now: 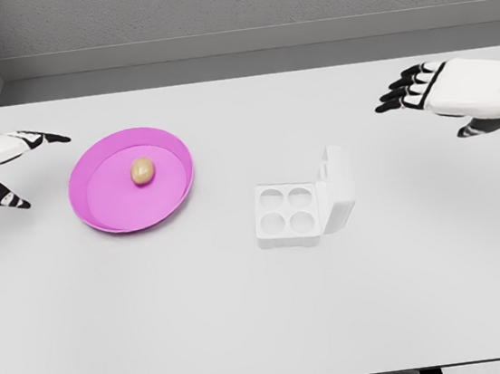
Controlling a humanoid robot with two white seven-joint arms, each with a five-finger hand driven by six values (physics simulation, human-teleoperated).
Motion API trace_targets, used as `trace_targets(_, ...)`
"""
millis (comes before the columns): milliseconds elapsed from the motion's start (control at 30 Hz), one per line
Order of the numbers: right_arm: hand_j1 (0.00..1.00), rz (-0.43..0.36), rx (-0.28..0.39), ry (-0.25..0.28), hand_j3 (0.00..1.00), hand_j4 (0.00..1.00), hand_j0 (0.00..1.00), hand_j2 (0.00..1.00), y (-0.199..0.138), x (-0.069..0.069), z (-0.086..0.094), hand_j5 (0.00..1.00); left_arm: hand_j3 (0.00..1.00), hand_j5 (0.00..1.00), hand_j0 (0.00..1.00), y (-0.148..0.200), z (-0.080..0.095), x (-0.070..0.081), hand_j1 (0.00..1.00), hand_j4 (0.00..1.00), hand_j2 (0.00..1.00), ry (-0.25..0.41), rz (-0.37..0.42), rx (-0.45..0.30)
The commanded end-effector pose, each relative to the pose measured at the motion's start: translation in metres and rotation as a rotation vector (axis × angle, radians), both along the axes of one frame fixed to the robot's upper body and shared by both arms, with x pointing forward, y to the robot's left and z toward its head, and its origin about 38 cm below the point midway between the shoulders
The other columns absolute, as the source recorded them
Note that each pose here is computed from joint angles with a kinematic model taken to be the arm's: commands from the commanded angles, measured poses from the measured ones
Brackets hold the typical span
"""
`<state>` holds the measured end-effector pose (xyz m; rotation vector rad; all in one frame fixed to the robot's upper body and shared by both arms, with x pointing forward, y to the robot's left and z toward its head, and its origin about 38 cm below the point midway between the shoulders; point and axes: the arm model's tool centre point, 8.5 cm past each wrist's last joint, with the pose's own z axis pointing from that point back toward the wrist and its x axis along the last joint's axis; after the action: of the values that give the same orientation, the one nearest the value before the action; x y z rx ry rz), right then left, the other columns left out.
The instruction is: Pack egg into the box and close the box lid
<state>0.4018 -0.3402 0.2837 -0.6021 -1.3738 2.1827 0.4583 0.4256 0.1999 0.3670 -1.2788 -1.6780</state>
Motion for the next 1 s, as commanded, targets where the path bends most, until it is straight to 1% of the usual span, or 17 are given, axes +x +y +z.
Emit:
trace_targets(0, 1.0, 0.006, 0.003, 0.002, 1.0, 1.0, 1.0, 1.0, 0.003, -0.001, -0.001, 1.0, 1.0, 1.0, 1.0, 0.001, -0.003, 0.001, 1.0, 1.0, 1.0, 0.007, 0.011, -0.009)
trace_targets(67, 1.0, 0.001, 0.005, 0.002, 1.0, 1.0, 1.0, 1.0, 0.001, 0.0, 0.0, 1.0, 1.0, 1.0, 1.0, 0.003, -0.005, 0.001, 1.0, 1.0, 1.0, 0.013, 0.019, -0.009)
trace_targets(100, 1.0, -0.003, 0.009, 0.002, 1.0, 1.0, 1.0, 1.0, 0.0, 0.0, 0.001, 1.0, 1.0, 1.0, 1.0, -0.009, -0.01, 0.004, 1.0, 1.0, 1.0, 0.016, -0.003, -0.024)
trace_targets(133, 1.0, -0.011, 0.013, 0.003, 1.0, 1.0, 1.0, 1.0, -0.003, 0.001, 0.001, 1.0, 1.0, 1.0, 1.0, -0.02, -0.01, 0.008, 1.0, 1.0, 1.0, 0.017, -0.03, 0.003)
trace_targets(167, 1.0, -0.026, 0.015, -0.013, 1.0, 1.0, 1.0, 1.0, -0.008, 0.002, 0.008, 1.0, 1.0, 1.0, 1.0, -0.049, -0.007, 0.021, 1.0, 1.0, 1.0, 0.007, -0.089, -0.003)
trace_targets(200, 1.0, -0.045, 0.026, -0.041, 1.0, 1.0, 1.0, 1.0, -0.015, 0.003, 0.018, 1.0, 1.0, 1.0, 1.0, -0.065, -0.005, 0.028, 1.0, 1.0, 1.0, 0.004, -0.122, 0.002)
trace_targets(233, 1.0, -0.049, 0.027, -0.035, 1.0, 1.0, 1.0, 1.0, -0.017, 0.002, 0.015, 1.0, 1.0, 1.0, 1.0, -0.077, -0.006, 0.032, 1.0, 1.0, 1.0, 0.003, -0.141, -0.01)
trace_targets(267, 1.0, -0.05, 0.026, -0.017, 1.0, 1.0, 1.0, 1.0, -0.017, 0.0, 0.008, 1.0, 1.0, 1.0, 1.0, -0.1, -0.001, 0.039, 1.0, 1.0, 1.0, -0.014, -0.18, -0.032)
trace_targets(333, 1.0, -0.053, 0.019, -0.004, 1.0, 1.0, 1.0, 1.0, -0.019, -0.002, 0.003, 1.0, 1.0, 1.0, 1.0, -0.124, -0.012, 0.038, 1.0, 1.0, 1.0, 0.02, -0.245, 0.009)
trace_targets(400, 1.0, -0.041, 0.016, 0.007, 1.0, 1.0, 1.0, 1.0, -0.015, -0.004, -0.001, 1.0, 1.0, 1.0, 1.0, -0.134, -0.018, 0.041, 1.0, 1.0, 1.0, 0.029, -0.26, 0.017)
trace_targets(433, 1.0, -0.039, 0.016, 0.022, 1.0, 1.0, 1.0, 1.0, -0.015, -0.006, -0.007, 1.0, 1.0, 1.0, 1.0, -0.144, -0.025, 0.044, 1.0, 1.0, 1.0, 0.032, -0.272, 0.048)
trace_targets(600, 1.0, -0.038, 0.014, 0.05, 1.0, 1.0, 1.0, 1.0, -0.014, -0.01, -0.018, 1.0, 1.0, 1.0, 1.0, -0.143, -0.037, 0.044, 1.0, 1.0, 1.0, 0.055, -0.267, 0.086)
trace_targets(667, 1.0, -0.019, 0.003, 0.083, 1.0, 1.0, 1.0, 1.0, -0.008, -0.012, -0.03, 1.0, 1.0, 1.0, 1.0, -0.141, -0.043, 0.046, 1.0, 1.0, 1.0, 0.07, -0.253, 0.096)
trace_targets(800, 1.0, 0.021, -0.007, 0.096, 1.0, 1.0, 1.0, 1.0, 0.004, -0.017, -0.036, 1.0, 1.0, 1.0, 1.0, -0.14, -0.044, 0.046, 1.0, 1.0, 1.0, 0.076, -0.252, 0.107)
trace_targets(900, 1.0, 0.031, -0.039, 0.125, 1.0, 1.0, 1.0, 1.0, 0.004, -0.022, -0.044, 1.0, 0.93, 0.93, 0.93, -0.14, -0.043, 0.048, 0.93, 0.93, 0.93, 0.082, -0.255, 0.116)
trace_targets(933, 1.0, 0.033, -0.042, 0.135, 1.0, 1.0, 1.0, 1.0, 0.004, -0.025, -0.048, 1.0, 0.93, 0.93, 0.93, -0.141, -0.045, 0.049, 0.93, 0.93, 0.93, 0.087, -0.252, 0.113)
trace_targets(967, 1.0, 0.037, -0.042, 0.142, 1.0, 1.0, 1.0, 1.0, 0.005, -0.027, -0.051, 1.0, 0.93, 0.93, 0.93, -0.141, -0.042, 0.052, 0.93, 0.93, 0.93, 0.083, -0.244, 0.112)
